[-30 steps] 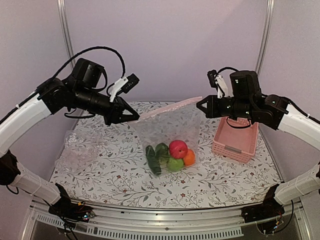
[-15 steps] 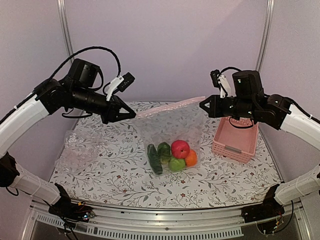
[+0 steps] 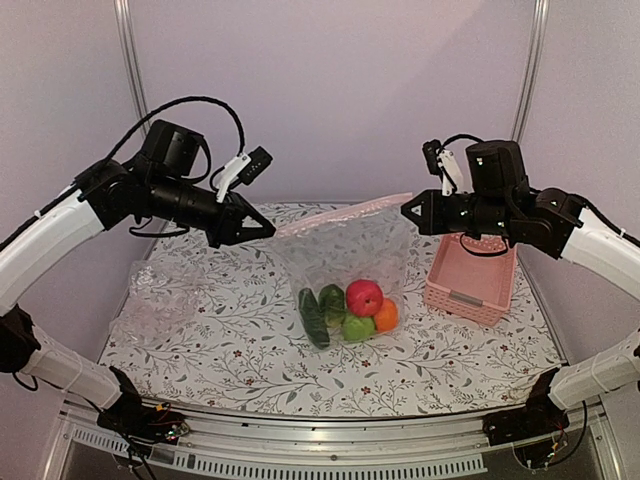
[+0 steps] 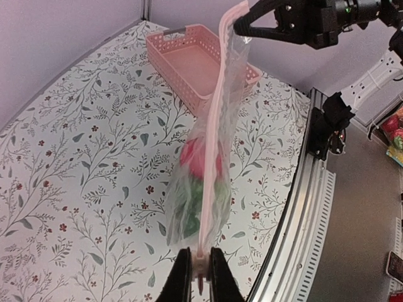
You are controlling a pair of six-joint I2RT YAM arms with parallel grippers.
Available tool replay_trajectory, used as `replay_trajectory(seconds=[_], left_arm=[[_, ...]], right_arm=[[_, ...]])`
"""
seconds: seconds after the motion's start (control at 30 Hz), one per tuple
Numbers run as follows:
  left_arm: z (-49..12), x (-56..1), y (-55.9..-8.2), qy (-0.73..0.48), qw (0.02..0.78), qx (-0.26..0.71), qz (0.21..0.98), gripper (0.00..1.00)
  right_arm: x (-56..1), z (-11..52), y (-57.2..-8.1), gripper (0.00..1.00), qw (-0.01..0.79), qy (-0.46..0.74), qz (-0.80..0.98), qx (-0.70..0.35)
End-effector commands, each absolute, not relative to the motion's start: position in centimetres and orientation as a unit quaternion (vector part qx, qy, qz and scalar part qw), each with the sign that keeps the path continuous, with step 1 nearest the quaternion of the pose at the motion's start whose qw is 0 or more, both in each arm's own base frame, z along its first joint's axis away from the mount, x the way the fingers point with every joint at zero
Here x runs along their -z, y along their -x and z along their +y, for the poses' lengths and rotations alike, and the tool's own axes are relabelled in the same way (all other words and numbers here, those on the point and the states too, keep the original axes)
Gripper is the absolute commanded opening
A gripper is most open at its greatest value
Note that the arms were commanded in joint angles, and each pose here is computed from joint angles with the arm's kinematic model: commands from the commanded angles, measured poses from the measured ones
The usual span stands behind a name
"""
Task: Place the food in the zip-top bag and seal the zipper
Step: Zip the zipper of the food storage bag, then place the zipper food storage bag at the center of the board.
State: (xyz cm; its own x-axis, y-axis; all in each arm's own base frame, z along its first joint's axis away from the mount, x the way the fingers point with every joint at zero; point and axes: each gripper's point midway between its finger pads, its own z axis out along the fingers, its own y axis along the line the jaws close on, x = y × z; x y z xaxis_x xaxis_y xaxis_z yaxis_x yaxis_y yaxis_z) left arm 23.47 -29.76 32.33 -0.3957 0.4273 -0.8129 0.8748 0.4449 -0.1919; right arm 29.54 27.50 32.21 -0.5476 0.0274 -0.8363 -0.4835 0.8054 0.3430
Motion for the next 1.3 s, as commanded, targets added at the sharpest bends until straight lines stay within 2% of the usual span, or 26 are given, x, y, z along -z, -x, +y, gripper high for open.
replay_trajectory(seconds=[0.0,0.1,0.17,0.23,0.3,0.33,0.43,0.53,0.57,0.63,0.9,1.07,1.27], left_arm=[[-30.2,-30.6,-25.0,-0.405,0.340,0.318,0.787,0.00],[-30.4,-30.3,-25.8,-0.396,0.345,0.313,0.791,0.00],[-30.2,-30.2,-26.7,-0.380,0.350,0.305,0.800,0.00],[-30.0,-30.0,-27.5,-0.368,0.356,0.297,0.806,0.01],[-29.7,-29.8,-27.8,-0.361,0.358,0.297,0.808,0.25],[-29.7,-29.9,-27.9,-0.358,0.361,0.299,0.807,0.38],[-29.4,-30.1,-28.0,-0.349,0.370,0.304,0.806,0.73],[-28.5,-30.2,-28.1,-0.335,0.380,0.295,0.810,0.92],[-28.0,-30.1,-28.3,-0.328,0.383,0.290,0.813,0.95],[-26.9,-29.9,-28.6,-0.308,0.391,0.283,0.820,0.99],[-22.4,-29.7,-29.9,-0.219,0.434,0.265,0.833,1.00],[-18.3,-27.5,-31.6,-0.122,0.450,0.230,0.855,1.00],[-11.9,-24.7,-33.9,0.002,0.478,0.154,0.865,1.00]], right_arm=[[-31.8,27.1,-30.4,0.00,0.450,0.127,0.842,-0.270],[-31.4,27.5,-30.5,0.00,0.443,0.130,0.845,-0.270],[-31.1,27.6,-30.5,0.04,0.440,0.131,0.846,-0.270],[-31.0,27.7,-30.5,0.16,0.437,0.133,0.848,-0.269],[-31.0,27.7,-30.5,0.36,0.436,0.133,0.849,-0.269],[-31.0,27.6,-30.5,0.51,0.436,0.134,0.849,-0.268],[-31.2,27.4,-30.4,0.76,0.440,0.134,0.848,-0.264],[-31.3,26.9,-30.4,0.93,0.444,0.132,0.849,-0.255],[-31.4,26.7,-30.4,0.96,0.445,0.130,0.850,-0.249],[-31.3,26.2,-30.6,0.99,0.448,0.126,0.853,-0.237],[-30.5,25.4,-31.3,0.99,0.450,0.116,0.861,-0.209],[-28.2,24.6,-32.9,0.99,0.438,0.093,0.872,-0.199],[-24.9,20.7,-35.6,0.99,0.428,0.039,0.883,-0.187]])
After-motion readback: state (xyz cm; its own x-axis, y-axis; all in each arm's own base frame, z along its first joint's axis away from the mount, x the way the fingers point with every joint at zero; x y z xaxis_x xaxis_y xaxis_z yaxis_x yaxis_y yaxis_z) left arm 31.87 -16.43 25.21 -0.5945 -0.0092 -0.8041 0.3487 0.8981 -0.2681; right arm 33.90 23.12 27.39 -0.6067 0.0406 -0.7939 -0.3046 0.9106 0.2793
